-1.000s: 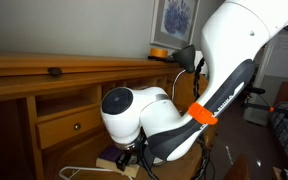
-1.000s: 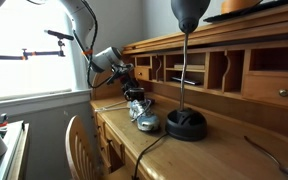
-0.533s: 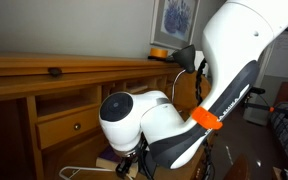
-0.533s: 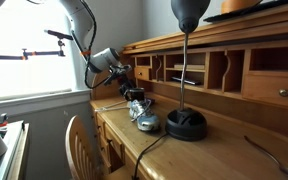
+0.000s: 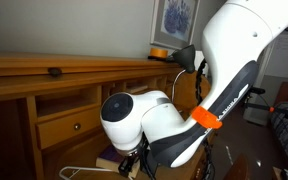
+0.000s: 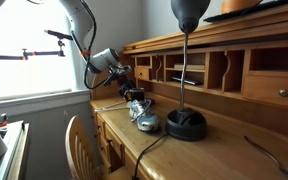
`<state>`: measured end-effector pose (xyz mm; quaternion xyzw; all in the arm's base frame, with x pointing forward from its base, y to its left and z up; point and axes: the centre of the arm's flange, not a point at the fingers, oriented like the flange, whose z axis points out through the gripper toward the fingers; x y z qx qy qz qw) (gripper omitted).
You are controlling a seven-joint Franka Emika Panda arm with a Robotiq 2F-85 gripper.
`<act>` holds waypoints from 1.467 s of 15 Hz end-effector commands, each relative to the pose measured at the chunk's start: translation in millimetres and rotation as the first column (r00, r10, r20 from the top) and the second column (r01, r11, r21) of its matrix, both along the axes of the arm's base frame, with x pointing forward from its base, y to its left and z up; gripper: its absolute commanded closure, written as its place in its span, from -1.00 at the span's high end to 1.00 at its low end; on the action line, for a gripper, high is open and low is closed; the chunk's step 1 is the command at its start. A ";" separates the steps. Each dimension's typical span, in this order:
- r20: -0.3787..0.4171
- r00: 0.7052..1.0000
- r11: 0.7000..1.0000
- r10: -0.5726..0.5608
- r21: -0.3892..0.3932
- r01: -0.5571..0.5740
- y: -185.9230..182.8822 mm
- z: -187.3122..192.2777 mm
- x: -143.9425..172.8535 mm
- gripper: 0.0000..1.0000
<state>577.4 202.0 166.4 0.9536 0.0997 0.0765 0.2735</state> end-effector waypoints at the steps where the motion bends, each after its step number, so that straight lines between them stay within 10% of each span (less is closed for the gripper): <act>1: 0.009 1.000 1.000 -0.009 -0.025 0.009 -5.7 5.9 -2.7 1.00; 22: 0.095 0.990 0.994 -0.106 0.028 0.104 -24.7 -9.6 11.7 1.00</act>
